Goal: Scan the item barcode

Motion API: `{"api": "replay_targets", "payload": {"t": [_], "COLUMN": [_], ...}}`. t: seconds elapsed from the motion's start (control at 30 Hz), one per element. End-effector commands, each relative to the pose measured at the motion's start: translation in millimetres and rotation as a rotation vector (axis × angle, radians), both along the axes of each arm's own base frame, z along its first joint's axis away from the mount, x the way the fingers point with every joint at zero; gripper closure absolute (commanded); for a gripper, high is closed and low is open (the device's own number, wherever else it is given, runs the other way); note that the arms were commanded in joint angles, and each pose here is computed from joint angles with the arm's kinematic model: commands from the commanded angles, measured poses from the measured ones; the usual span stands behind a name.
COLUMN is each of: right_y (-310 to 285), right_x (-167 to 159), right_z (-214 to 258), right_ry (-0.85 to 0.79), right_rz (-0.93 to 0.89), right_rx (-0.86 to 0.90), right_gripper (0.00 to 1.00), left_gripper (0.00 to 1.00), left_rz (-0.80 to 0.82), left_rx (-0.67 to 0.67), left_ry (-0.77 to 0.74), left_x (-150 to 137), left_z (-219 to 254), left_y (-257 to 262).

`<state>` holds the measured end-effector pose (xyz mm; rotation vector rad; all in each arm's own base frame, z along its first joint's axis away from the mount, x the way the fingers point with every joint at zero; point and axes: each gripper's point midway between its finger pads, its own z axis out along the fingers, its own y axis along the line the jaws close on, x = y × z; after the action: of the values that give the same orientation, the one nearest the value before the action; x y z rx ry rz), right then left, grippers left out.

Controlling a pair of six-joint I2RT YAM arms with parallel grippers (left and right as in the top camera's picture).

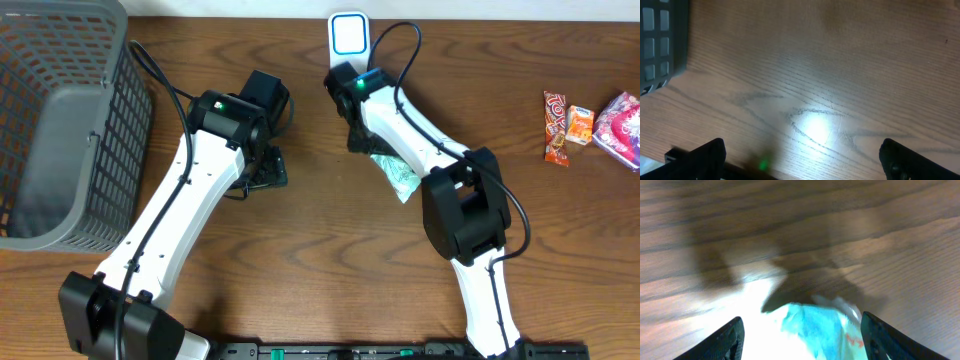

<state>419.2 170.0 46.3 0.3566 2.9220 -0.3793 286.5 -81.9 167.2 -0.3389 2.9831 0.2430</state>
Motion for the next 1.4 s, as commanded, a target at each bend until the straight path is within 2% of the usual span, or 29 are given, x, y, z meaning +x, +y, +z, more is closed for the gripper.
{"api": "replay_targets", "payload": {"t": [0.0, 0.07, 0.17, 0.33, 0.53, 0.67, 0.77, 0.8, 0.9, 0.93, 0.97, 1.17, 1.27, 1.37], "right_y": [6, 1, -6, -19, -47, -36, -32, -32, -34, -35, -35, -38, -63, -102], "right_x": [20, 26, 28, 2, -39, -56, -65, -68, -75, -76, -77, -67, -49, -33], "right_z": [46, 66, 88, 81, 55, 22, -5, -13, -26, -27, -26, -6, 13, 44], "right_ry": [-0.066, -0.082, -0.057, 0.118, 0.353, 0.454, 0.485, 0.492, 0.51, 0.514, 0.516, 0.492, 0.421, 0.289], "right_rz": [0.002, 0.012, 0.098, 0.262, 0.322, 0.421, 0.447, 0.442, 0.432, 0.431, 0.43, 0.394, 0.253, 0.014], "right_rx": [0.098, 0.11, 0.137, 0.141, 0.099, 0.271, 0.36, 0.369, 0.38, 0.379, 0.379, 0.343, 0.168, -0.091], "right_gripper": [0.25, 0.16, 0.11, 0.01, 0.01, 0.01, 0.11, 0.25, 0.81, 0.92, 0.99, 0.99, 0.99, 0.99], "left_gripper": [0.02, 0.02, 0.02, 0.02, 0.02, 0.02, 0.02, 0.02, 0.02, 0.02, 0.02, 0.02, 0.02, 0.02], "left_rz": [0.013, 0.013, 0.013, 0.013, 0.012, 0.013, 0.013, 0.013, 0.013, 0.013, 0.013, 0.013, 0.013, 0.013], "left_rx": [0.019, 0.019, 0.019, 0.019, 0.019, 0.019, 0.019, 0.019, 0.019, 0.019, 0.019, 0.019, 0.019, 0.019], "left_ry": [0.002, 0.002, 0.002, 0.002, 0.002, 0.002, 0.002, 0.002, 0.002, 0.002, 0.002, 0.002, 0.002, 0.002], "left_x": [1, 1, 1, 1, 1, 1, 1, 1, 1, 1, 1, 1, 1, 1], "left_z": [-1, -1, -1, -1, -1, -1, -1, -1, -1, -1, -1, -1, -1, -1], "left_y": [3, 3, 3, 3, 3, 3, 3, 3, 3, 3, 3, 3, 3, 3]}}
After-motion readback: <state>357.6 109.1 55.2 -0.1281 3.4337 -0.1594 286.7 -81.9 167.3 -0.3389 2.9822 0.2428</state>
